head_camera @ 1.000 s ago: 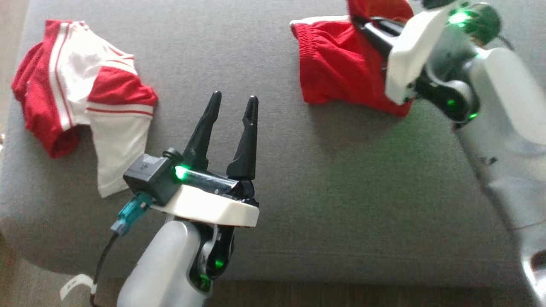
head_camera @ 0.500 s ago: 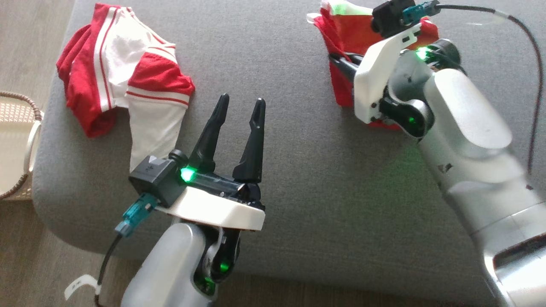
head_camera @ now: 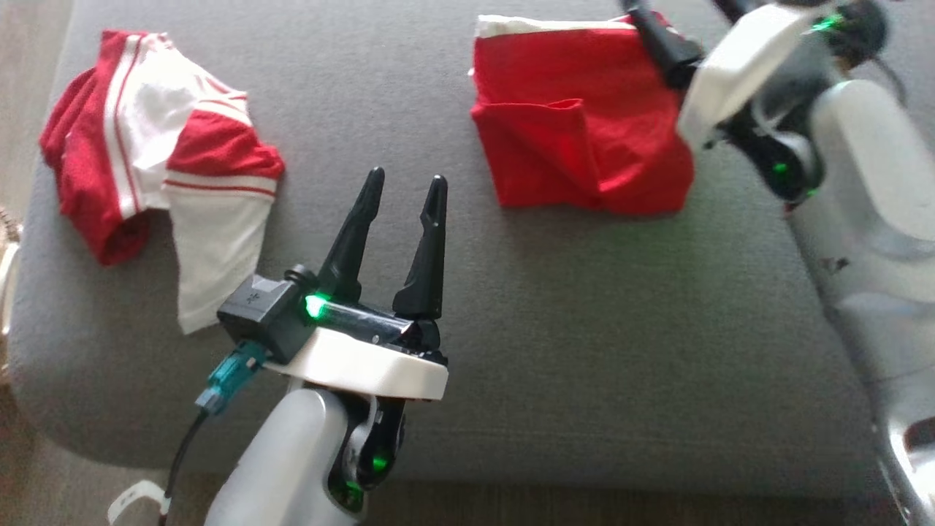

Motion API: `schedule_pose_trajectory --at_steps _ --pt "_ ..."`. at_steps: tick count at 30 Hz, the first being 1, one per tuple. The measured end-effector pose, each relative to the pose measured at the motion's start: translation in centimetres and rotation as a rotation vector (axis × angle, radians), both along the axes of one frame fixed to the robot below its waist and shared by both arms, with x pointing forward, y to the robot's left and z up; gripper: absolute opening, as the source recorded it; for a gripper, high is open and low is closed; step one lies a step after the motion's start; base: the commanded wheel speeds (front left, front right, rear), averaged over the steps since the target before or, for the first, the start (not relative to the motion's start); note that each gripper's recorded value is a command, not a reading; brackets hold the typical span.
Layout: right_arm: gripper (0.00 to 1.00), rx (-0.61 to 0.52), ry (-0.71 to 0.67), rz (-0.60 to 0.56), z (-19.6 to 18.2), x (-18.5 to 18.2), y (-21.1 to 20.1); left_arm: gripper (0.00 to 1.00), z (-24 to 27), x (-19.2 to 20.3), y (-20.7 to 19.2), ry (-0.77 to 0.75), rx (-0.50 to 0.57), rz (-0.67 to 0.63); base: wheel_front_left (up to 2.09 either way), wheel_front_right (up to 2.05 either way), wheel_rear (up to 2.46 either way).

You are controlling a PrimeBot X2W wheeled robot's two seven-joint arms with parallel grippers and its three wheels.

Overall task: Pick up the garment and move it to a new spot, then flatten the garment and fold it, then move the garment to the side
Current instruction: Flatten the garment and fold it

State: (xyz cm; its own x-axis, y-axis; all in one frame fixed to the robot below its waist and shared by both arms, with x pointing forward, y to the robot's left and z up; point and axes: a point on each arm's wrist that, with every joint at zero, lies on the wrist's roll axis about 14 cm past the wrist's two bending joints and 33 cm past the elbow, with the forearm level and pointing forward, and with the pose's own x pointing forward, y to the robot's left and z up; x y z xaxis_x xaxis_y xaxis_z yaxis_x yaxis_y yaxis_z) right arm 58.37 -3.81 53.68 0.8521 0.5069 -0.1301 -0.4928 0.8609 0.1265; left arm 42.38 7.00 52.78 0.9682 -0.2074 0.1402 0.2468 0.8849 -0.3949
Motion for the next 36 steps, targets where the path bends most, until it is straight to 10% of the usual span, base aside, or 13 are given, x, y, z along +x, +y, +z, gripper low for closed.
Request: schedule_pose_trajectory --at_steps 17,19,36 --pt "1.0 -0.033 -0.088 -0.133 -3.4 -6.4 -4.7 1.0 0.6 -1.3 -0.1 -0.013 -0.003 0.002 0.0 0.0 0.0" --pt "0.0 -0.069 -0.087 -0.114 -4.2 -6.5 -3.9 1.0 0.7 -1.4 0.2 -0.014 0.0 0.013 0.0 0.0 0.0" --pt "0.0 -0.256 0.008 0.129 -11.3 -7.4 4.8 1.0 1.2 -3.0 4.6 -0.009 0.018 0.156 0.0 0.0 0.0"
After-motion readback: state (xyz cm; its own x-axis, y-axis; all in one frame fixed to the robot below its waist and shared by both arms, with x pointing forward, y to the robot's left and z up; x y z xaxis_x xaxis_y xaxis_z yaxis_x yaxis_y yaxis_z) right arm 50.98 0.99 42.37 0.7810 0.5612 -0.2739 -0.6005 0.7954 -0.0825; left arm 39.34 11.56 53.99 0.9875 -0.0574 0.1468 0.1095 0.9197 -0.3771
